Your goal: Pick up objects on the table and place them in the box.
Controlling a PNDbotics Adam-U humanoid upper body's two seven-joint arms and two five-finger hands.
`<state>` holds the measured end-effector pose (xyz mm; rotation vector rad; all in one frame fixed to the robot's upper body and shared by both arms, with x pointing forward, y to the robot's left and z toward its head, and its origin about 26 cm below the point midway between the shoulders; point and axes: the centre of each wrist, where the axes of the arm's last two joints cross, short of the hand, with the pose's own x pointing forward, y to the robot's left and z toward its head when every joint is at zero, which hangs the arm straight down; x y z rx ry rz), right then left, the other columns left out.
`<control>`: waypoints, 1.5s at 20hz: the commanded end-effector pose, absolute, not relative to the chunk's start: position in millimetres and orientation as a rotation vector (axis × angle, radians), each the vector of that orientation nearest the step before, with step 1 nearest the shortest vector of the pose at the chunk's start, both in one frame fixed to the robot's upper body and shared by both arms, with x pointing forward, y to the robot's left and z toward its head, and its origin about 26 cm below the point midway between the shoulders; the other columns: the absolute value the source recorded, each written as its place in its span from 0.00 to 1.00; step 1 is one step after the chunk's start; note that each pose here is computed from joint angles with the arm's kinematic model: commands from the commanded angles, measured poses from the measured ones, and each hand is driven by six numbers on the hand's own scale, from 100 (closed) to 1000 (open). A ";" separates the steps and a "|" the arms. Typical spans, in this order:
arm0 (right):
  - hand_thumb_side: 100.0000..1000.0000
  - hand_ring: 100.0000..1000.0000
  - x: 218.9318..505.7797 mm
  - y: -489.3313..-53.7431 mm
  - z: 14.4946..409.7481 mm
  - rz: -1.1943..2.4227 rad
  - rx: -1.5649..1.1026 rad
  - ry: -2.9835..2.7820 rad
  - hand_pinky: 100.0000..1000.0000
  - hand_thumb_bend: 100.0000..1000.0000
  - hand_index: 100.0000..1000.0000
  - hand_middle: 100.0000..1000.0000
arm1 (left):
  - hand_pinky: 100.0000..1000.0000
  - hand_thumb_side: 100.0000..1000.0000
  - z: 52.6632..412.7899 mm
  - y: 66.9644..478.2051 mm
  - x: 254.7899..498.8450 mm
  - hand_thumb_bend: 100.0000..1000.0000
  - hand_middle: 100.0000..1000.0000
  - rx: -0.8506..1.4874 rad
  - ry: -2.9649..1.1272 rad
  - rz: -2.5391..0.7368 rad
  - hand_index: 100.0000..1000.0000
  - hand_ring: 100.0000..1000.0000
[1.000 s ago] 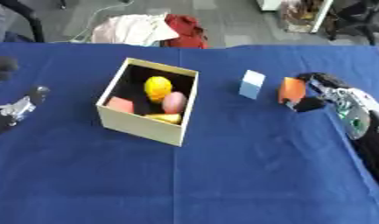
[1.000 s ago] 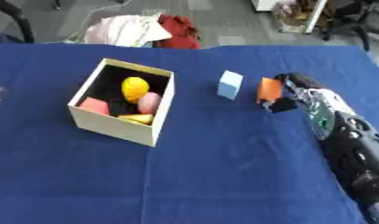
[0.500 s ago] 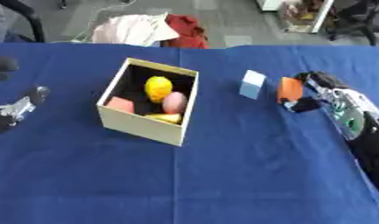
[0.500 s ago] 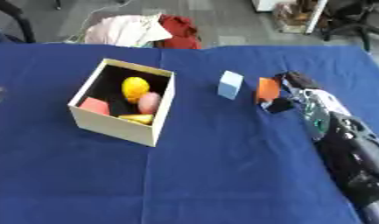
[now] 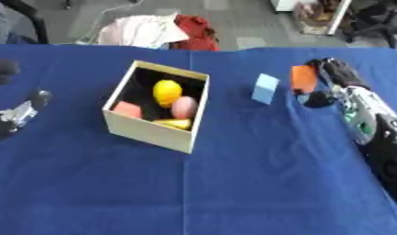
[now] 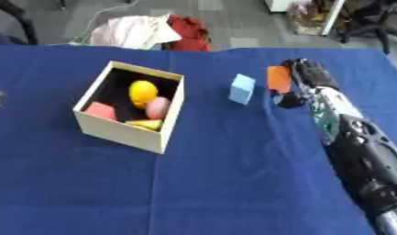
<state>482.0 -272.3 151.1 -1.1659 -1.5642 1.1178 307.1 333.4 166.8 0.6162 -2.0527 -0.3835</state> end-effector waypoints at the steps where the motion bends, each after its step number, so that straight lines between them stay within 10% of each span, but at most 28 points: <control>1: 0.10 0.70 478.3 -263.3 199.0 1.137 -1.178 -1.725 0.77 0.00 0.59 0.50 | 0.75 0.36 175.2 337.3 306.6 0.65 0.56 0.637 -2.074 -0.386 0.67 0.72; 11: 0.17 0.72 452.8 -166.6 258.2 1.438 -0.857 -2.022 0.79 0.00 0.63 0.54 | 0.75 0.36 176.0 336.2 307.2 0.65 0.56 0.630 -2.077 -0.395 0.67 0.72; 20: 0.27 0.76 457.9 -105.9 223.7 1.668 -0.709 -1.920 0.81 0.01 0.77 0.64 | 0.75 0.36 178.0 332.6 308.7 0.65 0.56 0.613 -2.089 -0.399 0.67 0.72; 30: 0.54 0.86 464.2 -93.8 197.9 1.748 -0.798 -1.822 0.86 0.35 0.98 0.89 | 0.75 0.36 177.6 331.7 309.2 0.65 0.56 0.605 -2.090 -0.397 0.67 0.72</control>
